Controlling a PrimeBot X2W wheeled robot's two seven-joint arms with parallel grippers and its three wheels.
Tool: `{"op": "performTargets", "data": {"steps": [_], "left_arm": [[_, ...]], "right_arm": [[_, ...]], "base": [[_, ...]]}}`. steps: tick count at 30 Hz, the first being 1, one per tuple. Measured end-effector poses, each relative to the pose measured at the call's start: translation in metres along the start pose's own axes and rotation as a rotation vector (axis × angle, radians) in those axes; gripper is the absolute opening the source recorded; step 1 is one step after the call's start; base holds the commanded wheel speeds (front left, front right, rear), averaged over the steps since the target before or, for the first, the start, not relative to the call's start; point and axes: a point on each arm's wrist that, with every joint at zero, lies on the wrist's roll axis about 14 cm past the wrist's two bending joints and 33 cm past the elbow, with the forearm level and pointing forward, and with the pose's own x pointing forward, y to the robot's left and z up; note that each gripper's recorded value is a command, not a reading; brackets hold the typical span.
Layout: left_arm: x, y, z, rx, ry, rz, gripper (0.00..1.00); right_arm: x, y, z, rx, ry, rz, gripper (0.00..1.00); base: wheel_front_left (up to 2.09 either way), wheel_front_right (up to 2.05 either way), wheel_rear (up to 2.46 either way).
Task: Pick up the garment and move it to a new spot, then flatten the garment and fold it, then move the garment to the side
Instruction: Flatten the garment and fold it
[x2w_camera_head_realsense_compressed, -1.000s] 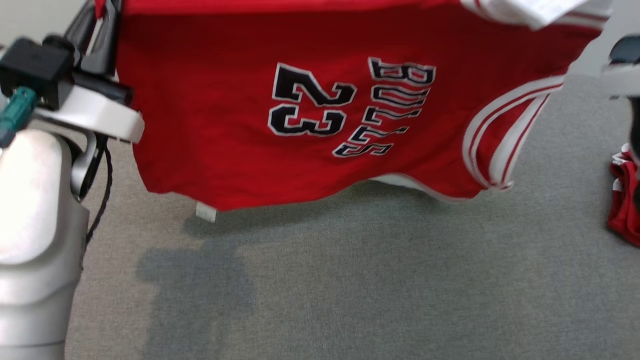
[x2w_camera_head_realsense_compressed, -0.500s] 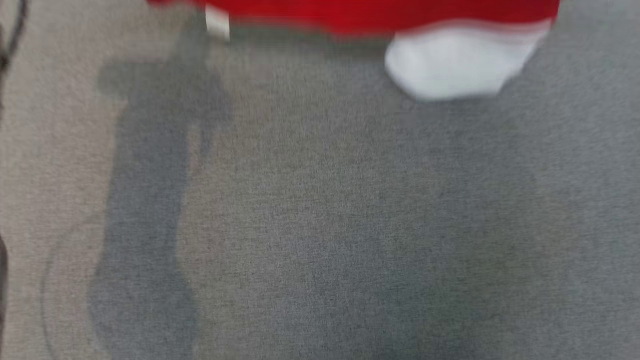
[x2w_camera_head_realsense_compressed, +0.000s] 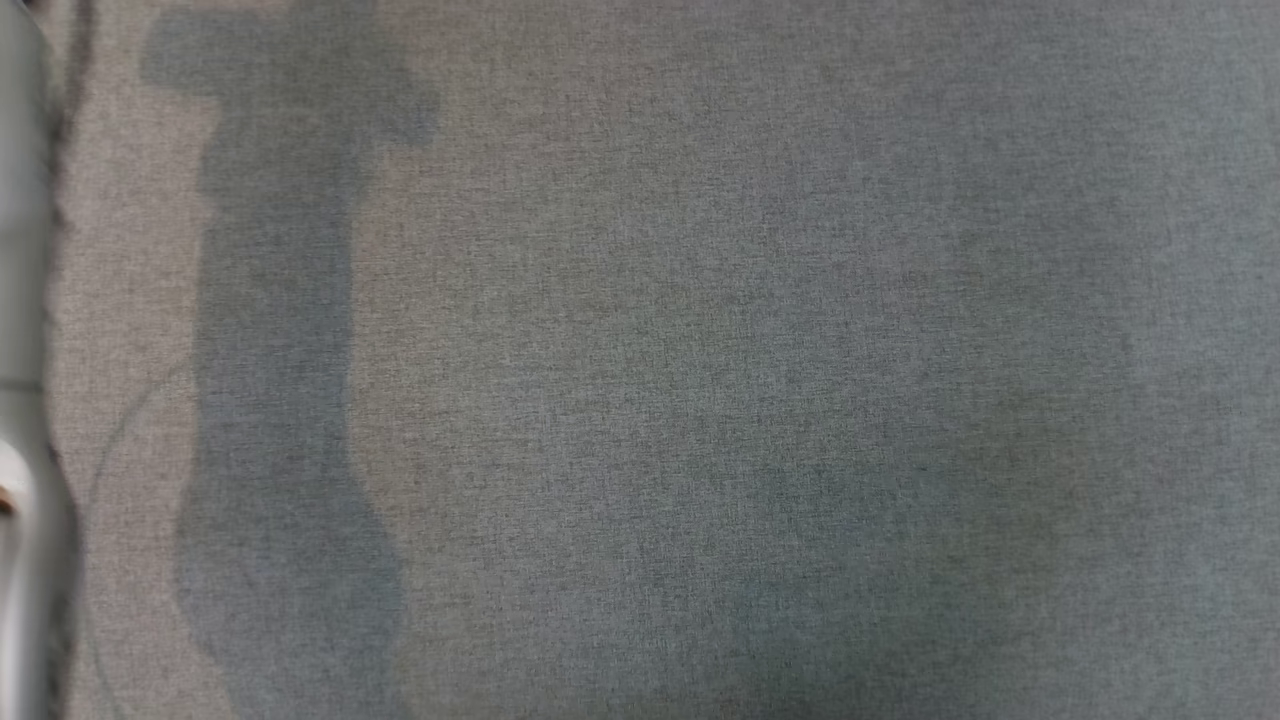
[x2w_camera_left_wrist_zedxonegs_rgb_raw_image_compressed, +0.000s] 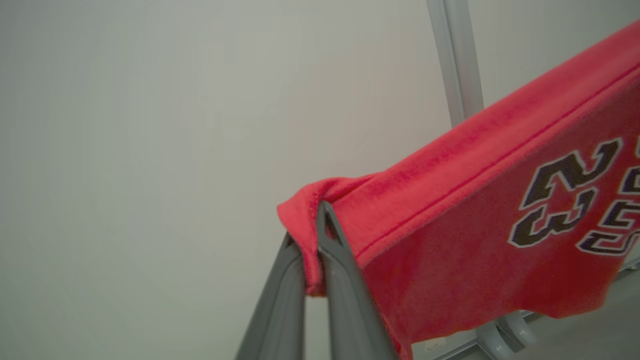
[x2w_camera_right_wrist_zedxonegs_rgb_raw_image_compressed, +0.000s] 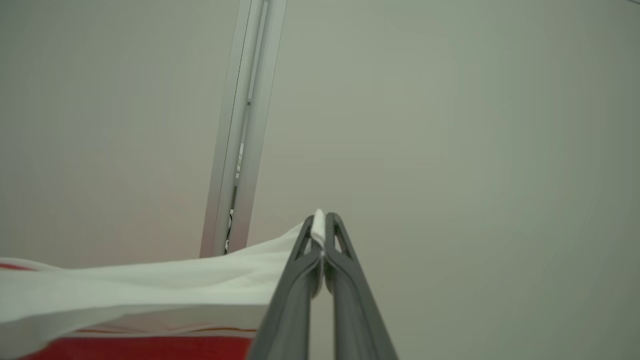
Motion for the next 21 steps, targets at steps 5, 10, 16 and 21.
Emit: {"op": "performTargets", "data": {"steps": [5,10,16,21], "left_arm": [[-0.048,-0.042,-0.088,-0.172,0.198,-0.006,0.00],[-0.105,-0.083,-0.142,-0.295,0.353,-0.008,0.00],[-0.178,-0.103,-0.170,-0.374,0.496,0.027,0.00],[-0.226,-0.111,-0.165,-0.422,0.551,0.048,0.00]], "right_arm": [[-0.064,0.005,-0.085,0.070,0.209,0.000,0.00],[-0.144,0.002,-0.142,0.143,0.398,-0.043,0.00],[-0.233,0.009,-0.162,0.215,0.568,-0.081,0.00],[-0.285,0.008,-0.148,0.235,0.637,-0.106,0.00]], "base": [[0.00,0.00,0.00],[0.00,0.00,0.00],[0.00,0.00,0.00],[0.00,0.00,0.00]]}}
